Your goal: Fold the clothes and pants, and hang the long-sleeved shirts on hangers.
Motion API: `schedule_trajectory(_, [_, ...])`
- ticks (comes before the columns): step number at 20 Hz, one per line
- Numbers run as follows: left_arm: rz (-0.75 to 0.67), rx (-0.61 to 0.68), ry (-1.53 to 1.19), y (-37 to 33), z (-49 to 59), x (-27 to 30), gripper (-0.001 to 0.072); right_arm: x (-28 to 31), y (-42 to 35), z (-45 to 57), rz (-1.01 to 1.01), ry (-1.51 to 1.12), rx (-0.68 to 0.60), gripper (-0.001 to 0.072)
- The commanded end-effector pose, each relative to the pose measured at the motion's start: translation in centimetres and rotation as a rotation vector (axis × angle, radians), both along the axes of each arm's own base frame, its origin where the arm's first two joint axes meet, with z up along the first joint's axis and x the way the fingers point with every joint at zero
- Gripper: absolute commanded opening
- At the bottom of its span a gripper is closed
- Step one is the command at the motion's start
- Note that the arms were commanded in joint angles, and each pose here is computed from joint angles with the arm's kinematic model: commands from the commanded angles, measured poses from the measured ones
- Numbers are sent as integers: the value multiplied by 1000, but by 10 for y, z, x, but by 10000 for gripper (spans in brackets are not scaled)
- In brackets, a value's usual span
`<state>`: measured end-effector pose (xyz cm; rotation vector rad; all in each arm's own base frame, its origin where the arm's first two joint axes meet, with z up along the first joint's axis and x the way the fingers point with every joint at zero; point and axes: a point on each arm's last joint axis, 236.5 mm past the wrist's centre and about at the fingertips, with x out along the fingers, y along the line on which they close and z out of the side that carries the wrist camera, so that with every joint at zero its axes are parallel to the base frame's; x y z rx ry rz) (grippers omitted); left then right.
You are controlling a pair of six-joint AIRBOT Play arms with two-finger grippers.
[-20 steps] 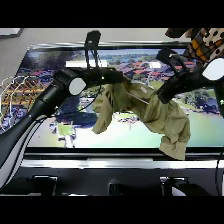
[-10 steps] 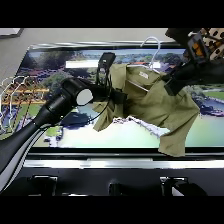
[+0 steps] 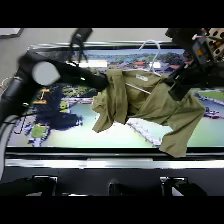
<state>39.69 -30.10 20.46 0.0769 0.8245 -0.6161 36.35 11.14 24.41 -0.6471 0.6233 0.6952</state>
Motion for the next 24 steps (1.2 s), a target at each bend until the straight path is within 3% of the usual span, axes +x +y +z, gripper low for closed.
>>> schedule_trajectory(1, [-95,120,-79,42,18,1,614,6,13,-5,134,-38,-44,32])
schedule_trajectory(6, [-141,164,-98,42,8,9,612,8,28,-7,250,-74,-53,32])
schedule_trajectory(8, [-244,214,-157,36,0,15,679,7,32,-5,270,-83,-40,32])
schedule_trajectory(13, [-508,111,-158,25,-24,3,668,7,34,-5,276,-83,-35,32])
schedule_trajectory(24, [-670,188,-181,31,-84,19,668,-8,41,-14,325,-12,-12,33])
